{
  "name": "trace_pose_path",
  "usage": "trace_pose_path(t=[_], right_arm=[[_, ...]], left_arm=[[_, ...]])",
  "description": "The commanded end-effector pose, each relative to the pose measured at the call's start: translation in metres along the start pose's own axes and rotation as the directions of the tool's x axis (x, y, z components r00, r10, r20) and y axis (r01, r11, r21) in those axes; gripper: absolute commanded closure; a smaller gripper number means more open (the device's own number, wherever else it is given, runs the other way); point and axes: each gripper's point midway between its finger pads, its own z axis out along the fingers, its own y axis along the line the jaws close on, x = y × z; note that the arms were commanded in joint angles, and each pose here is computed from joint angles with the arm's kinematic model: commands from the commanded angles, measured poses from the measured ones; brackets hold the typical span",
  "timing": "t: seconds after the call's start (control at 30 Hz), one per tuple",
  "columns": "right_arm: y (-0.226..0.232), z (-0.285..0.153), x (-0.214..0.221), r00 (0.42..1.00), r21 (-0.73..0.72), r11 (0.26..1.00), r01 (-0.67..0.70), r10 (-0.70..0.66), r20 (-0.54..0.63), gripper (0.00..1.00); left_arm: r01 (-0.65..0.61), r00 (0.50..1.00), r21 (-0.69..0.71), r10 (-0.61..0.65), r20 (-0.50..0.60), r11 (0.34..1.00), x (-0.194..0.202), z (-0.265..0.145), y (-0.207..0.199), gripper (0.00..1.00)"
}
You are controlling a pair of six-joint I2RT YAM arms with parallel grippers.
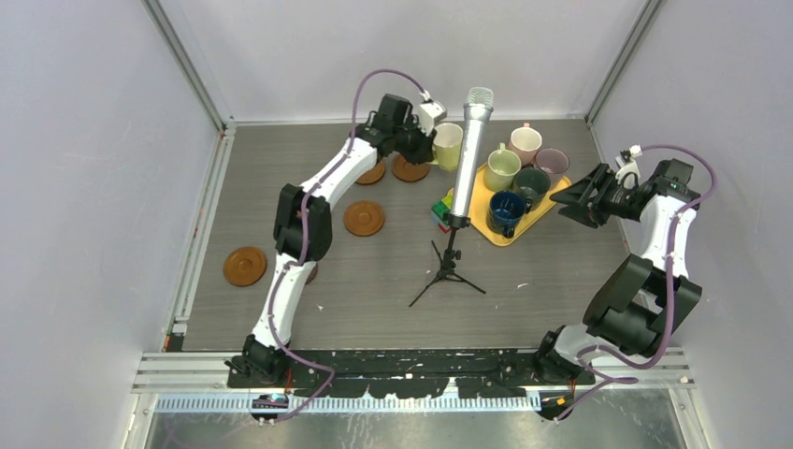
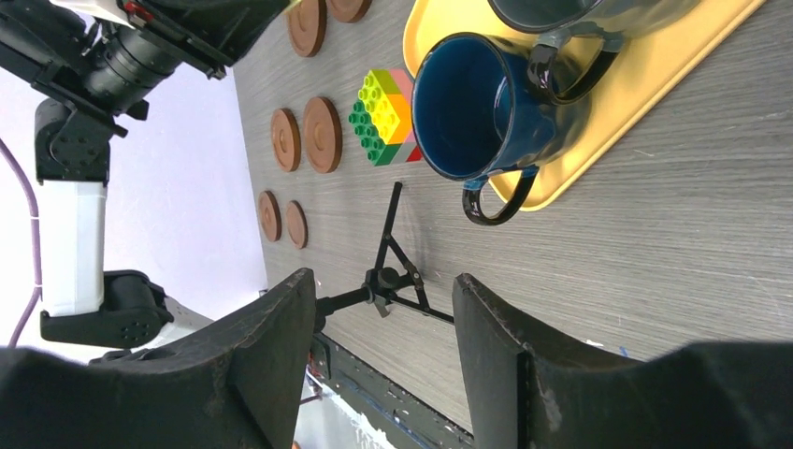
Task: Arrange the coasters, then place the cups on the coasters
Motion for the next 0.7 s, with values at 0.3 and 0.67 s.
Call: trace_pose_path(t=[0.3,0.67], right_arm=[[0.026,-0.013,-0.005,0.992,0.027,0.995,0.097,-0.099,0.082,0.36],[0.014,0.000,0.005,0.994,0.028,0.995,0.101,-0.102,0.043,0.36]], left_arm=[[-0.130,0.977,-0.185,0.157,0.144,0.974,-0.056,-0.083,0.069,1.00],[-0.169,0.973,-0.215,0.197,0.119,0.962,-0.033,-0.087,0.082,1.00]])
